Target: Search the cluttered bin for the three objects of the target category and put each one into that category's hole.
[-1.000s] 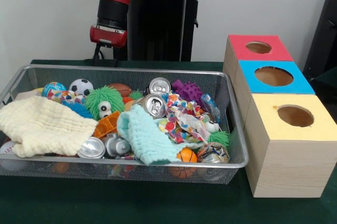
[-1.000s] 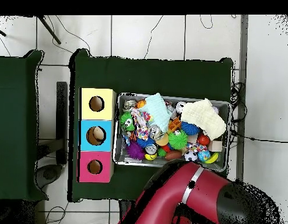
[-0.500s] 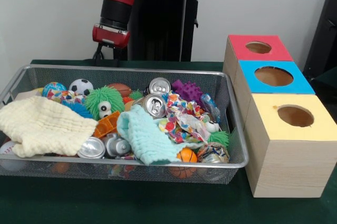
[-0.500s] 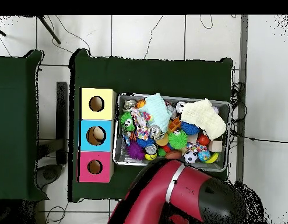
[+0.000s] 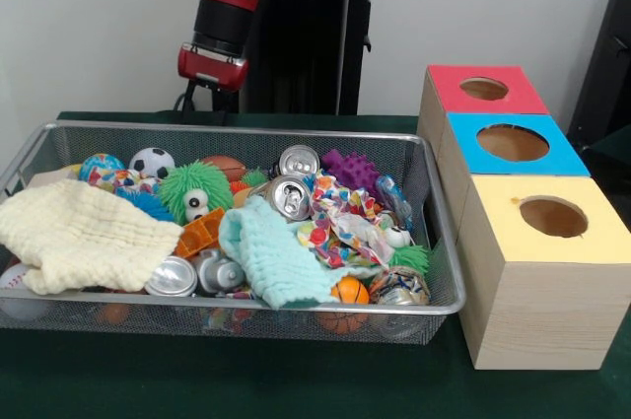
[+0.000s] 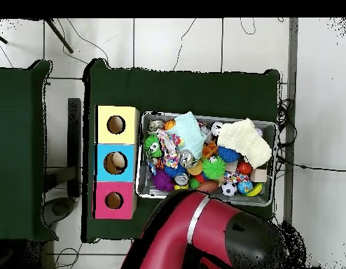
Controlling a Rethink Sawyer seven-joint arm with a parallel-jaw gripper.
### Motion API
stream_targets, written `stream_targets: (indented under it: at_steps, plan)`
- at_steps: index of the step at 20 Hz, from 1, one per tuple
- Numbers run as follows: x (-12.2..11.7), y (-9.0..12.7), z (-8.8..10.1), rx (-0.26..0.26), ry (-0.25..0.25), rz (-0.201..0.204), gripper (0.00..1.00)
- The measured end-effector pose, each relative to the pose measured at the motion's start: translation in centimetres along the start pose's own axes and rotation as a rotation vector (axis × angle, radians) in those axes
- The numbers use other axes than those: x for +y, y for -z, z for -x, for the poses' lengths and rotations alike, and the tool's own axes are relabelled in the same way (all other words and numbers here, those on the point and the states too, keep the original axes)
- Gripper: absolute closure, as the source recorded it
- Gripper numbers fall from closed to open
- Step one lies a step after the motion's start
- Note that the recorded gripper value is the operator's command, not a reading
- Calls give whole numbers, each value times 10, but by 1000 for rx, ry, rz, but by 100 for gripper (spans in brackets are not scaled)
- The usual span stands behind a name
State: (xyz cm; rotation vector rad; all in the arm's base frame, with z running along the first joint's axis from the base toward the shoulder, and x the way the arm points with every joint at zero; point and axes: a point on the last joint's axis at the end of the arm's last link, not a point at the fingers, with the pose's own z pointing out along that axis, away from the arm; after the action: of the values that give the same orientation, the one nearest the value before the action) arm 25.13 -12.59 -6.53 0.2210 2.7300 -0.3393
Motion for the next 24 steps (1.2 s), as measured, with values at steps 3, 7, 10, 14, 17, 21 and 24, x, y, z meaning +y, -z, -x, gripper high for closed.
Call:
stream_targets:
  at_steps: [3, 7, 10, 14, 17, 21, 24]
  plan:
    - [1, 1, -1, 12, 3, -2, 0]
    - [1, 2, -1, 26, 2, -6, 0]
    - [1, 3, -1, 32, 1, -8, 0]
    - [-2, 3, -3, 36, -6, -6, 0]
    - [-7, 3, -6, 40, -18, 2, 0]
    - [-17, 2, -10, 40, -31, 27, 0]
    - [-21, 2, -11, 36, -32, 46, 0]
